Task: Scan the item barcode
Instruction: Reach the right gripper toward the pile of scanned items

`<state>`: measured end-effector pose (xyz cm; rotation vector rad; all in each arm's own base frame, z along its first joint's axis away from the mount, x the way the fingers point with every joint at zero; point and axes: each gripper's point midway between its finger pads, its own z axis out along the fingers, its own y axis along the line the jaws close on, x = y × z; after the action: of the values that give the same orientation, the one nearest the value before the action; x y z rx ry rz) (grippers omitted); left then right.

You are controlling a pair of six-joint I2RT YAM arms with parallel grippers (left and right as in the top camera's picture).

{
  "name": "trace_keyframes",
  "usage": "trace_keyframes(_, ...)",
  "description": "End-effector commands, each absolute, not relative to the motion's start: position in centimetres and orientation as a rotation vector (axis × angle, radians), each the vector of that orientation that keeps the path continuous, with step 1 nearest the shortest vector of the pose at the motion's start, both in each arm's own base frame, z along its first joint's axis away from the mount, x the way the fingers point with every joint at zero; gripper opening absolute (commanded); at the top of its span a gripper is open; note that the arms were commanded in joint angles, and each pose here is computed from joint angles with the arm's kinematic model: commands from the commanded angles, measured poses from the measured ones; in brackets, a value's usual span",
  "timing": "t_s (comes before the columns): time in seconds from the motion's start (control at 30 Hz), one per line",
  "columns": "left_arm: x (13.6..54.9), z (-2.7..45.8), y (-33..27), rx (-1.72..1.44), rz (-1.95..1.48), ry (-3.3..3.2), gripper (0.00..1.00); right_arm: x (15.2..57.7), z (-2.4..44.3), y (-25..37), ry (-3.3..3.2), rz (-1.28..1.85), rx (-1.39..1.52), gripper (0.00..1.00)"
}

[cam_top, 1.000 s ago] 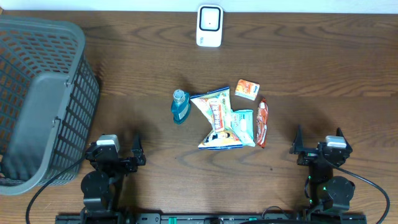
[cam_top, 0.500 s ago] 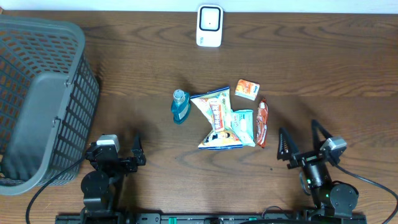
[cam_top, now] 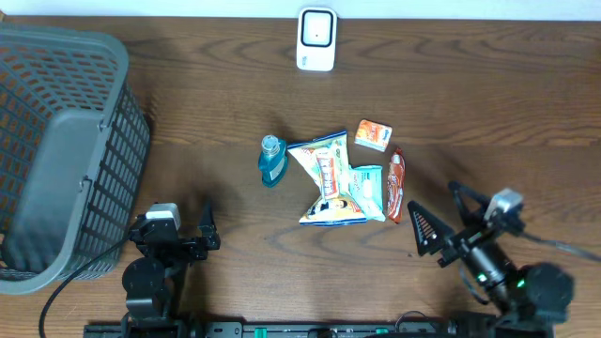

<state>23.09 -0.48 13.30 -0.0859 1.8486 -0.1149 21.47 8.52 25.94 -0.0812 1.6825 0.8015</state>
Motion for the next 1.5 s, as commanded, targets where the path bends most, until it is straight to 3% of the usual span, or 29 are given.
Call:
trace_keyframes(0.0, 22.9, 11.9, -0.6, -0.068, -0.113, 1.895, 0.98, 22.6, 28.4, 8.2, 1.763, 0.693, -0.171, 0.99)
trace_keyframes(0.33, 22.9, 11.9, -0.6, -0.068, -0.113, 1.895, 0.98, 27.6, 28.6, 11.9, 2.176, 0.662, -0.254, 0.99)
trace_keyframes(0.53, 22.9, 11.9, -0.6, -0.068, -0.113, 1.895, 0.98, 26.7, 28.1, 19.9, 2.230, 0.848, -0.534, 0.99)
trace_keyframes(0.7, 22.9, 11.9, -0.6, -0.068, -0.113, 1.895, 0.98, 26.7, 26.0, 22.8, 2.270, 0.877, -0.625, 0.99)
trace_keyframes(0.9, 22.9, 11.9, -0.6, -0.068, -0.113, 1.895, 0.98, 27.4, 24.4, 26.3, 2.032, 0.722, -1.078, 0.99)
trace_keyframes(1.27, 22.9, 11.9, -0.6, -0.068, -0.113, 1.895, 0.98, 30.7, 20.2, 29.5, 1.869, 0.535, -1.334, 0.99)
trace_keyframes(1.47, 22.9, 11.9, -0.6, -0.068, -0.113, 1.895, 0.98, 30.4, 21.4, 30.2, 1.697, 0.505, -1.481, 0.99)
